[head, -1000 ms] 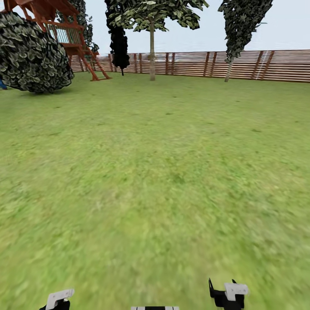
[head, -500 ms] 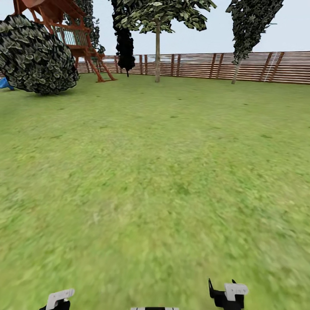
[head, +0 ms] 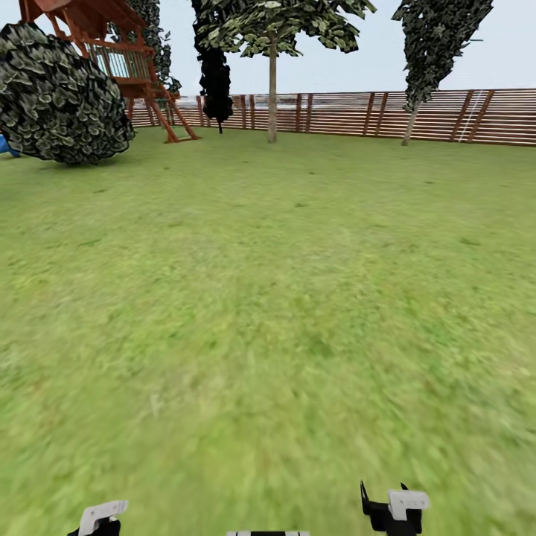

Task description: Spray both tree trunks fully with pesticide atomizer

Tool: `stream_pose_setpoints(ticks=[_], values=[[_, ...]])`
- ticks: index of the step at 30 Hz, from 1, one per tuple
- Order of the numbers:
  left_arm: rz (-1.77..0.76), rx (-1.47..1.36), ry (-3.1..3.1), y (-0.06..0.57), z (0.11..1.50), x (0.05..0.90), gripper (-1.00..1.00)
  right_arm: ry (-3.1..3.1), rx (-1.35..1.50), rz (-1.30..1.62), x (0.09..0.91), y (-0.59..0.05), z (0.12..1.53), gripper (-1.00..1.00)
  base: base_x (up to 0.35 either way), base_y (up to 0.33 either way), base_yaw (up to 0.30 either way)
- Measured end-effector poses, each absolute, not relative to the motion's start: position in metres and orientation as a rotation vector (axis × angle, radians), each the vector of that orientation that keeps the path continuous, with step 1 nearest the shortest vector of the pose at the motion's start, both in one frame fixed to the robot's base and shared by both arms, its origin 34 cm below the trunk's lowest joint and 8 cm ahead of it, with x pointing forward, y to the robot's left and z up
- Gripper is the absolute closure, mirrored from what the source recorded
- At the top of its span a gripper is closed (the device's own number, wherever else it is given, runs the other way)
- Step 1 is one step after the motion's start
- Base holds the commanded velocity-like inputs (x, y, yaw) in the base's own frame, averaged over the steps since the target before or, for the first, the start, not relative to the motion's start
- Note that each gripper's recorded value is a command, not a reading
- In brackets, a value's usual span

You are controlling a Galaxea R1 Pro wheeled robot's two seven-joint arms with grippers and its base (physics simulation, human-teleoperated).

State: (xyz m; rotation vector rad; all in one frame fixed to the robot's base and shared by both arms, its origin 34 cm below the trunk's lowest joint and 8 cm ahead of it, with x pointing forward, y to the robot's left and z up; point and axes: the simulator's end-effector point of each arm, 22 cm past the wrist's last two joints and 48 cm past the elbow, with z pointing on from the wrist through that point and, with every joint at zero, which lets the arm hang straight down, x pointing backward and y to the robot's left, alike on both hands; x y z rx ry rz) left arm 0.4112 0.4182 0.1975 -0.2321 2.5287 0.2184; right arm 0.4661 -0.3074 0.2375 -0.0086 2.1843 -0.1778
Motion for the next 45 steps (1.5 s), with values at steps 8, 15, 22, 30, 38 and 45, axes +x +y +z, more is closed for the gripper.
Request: stream_pose_setpoints(ticks=[8, 15, 22, 30, 38, 45], values=[[0.221, -0.232, 2.535, 0.419, 0.196, 0.406, 1.0, 2.184, -0.009, -0.178, 0.466, -0.307, 0.238, -1.0, 0.34, 0.0, 0.025], [0.218, -0.232, 2.534, 0.417, 0.196, 0.407, 1.0, 2.182, -0.009, -0.176, 0.467, -0.307, 0.238, -1.0, 0.34, 0.0, 0.04], [0.215, -0.232, 2.534, 0.416, 0.196, 0.407, 1.0, 2.178, 0.0, -0.19, 0.468, -0.313, 0.239, -1.0, 0.34, 0.0, 0.001], [0.217, -0.232, 2.533, 0.417, 0.196, 0.407, 1.0, 2.176, -0.01, -0.246, 0.466, -0.35, 0.243, -1.0, 0.34, 0.0, 0.0], [0.217, -0.232, 2.525, 0.417, 0.199, 0.409, 1.0, 2.173, -0.016, -0.228, 0.468, -0.34, 0.244, -1.0, 0.34, 0.0, 0.0], [0.215, -0.233, 2.514, 0.417, 0.202, 0.413, 1.0, 2.162, -0.018, -0.226, 0.471, -0.339, 0.248, -1.0, 0.34, 0.0, 0.0]])
